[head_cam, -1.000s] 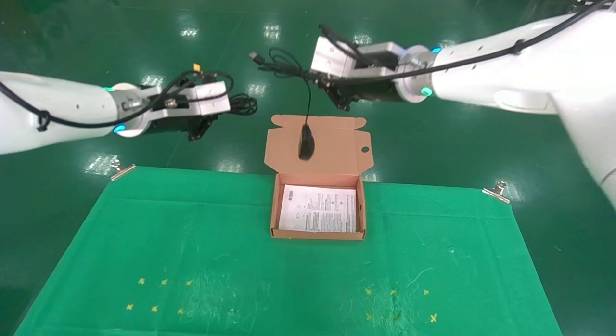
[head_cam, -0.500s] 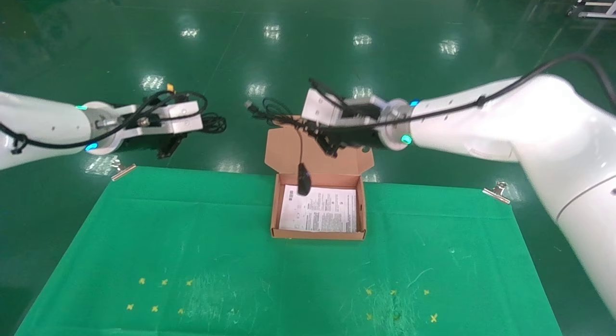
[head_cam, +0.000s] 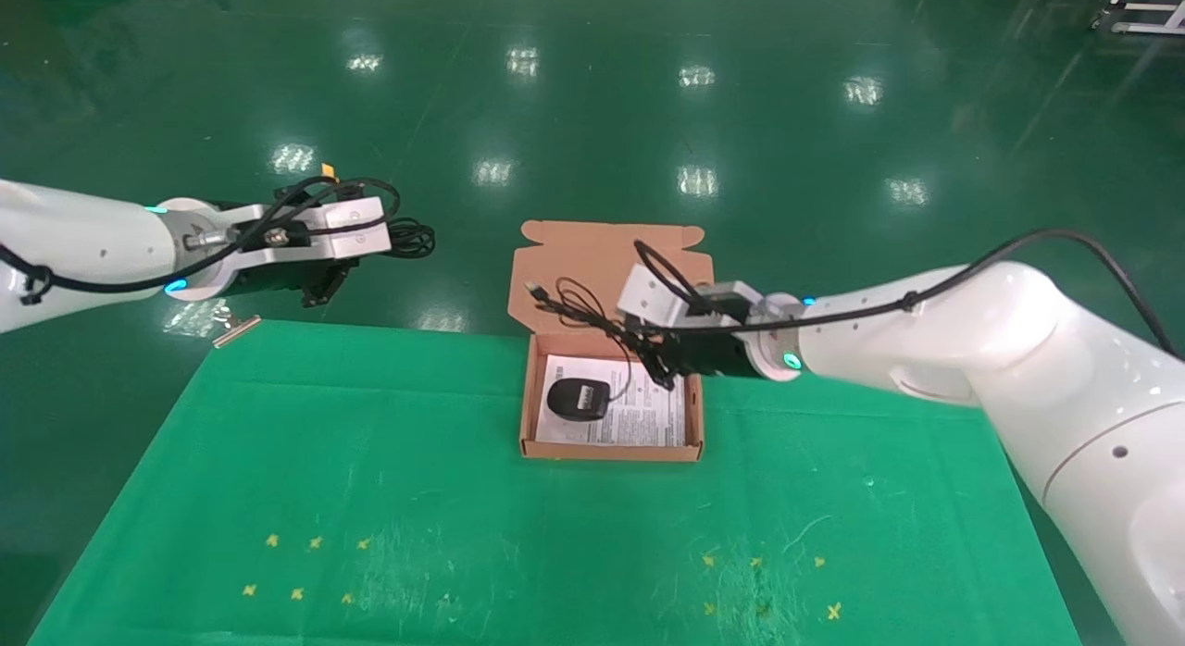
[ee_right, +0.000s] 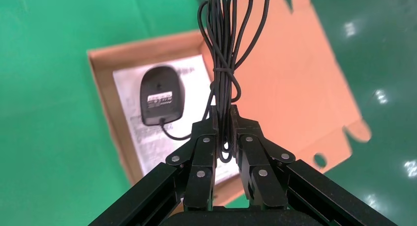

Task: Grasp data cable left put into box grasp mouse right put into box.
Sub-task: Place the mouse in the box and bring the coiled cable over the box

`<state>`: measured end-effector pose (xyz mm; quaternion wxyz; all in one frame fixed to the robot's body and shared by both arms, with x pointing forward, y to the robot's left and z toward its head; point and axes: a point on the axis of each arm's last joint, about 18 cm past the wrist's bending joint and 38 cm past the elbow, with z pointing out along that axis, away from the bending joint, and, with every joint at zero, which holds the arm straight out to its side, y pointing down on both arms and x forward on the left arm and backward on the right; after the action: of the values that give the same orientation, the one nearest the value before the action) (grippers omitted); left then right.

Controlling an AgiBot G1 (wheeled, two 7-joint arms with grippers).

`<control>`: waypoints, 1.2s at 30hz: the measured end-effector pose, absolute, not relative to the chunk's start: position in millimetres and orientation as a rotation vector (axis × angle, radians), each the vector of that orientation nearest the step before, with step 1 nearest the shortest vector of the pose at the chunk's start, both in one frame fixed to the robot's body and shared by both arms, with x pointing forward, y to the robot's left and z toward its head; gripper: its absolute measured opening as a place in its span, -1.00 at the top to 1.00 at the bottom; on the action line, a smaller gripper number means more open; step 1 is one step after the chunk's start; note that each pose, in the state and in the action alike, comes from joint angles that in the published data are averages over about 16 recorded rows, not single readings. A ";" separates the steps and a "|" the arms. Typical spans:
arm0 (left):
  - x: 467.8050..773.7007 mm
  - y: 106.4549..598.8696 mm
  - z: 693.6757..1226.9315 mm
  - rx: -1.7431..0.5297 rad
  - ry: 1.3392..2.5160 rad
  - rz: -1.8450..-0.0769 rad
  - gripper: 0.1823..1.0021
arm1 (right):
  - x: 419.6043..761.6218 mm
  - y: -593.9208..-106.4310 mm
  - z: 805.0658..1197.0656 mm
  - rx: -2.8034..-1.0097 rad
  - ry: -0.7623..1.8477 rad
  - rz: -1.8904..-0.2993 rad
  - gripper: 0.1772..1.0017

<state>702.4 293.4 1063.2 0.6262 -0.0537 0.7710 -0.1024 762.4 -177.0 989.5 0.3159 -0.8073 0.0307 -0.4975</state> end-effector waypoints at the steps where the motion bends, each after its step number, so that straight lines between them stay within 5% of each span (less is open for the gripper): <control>1: 702.3 293.4 1063.1 -0.123 1.768 -0.235 0.80 | 762.9 -178.3 986.3 -2.133 0.088 -1.305 0.90; 22: 706.2 270.6 1051.9 -0.074 1.782 -0.275 0.80 | 759.1 -196.7 985.5 -2.169 0.081 -1.306 0.74; 36: 733.6 174.3 989.9 0.153 1.788 -0.384 0.80 | 734.6 -257.7 1042.5 -2.078 0.104 -1.453 0.15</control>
<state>733.6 174.3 989.9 0.6079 0.0662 0.7736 -0.1660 734.6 -257.7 1042.5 0.2975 -0.7818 0.0390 -0.5465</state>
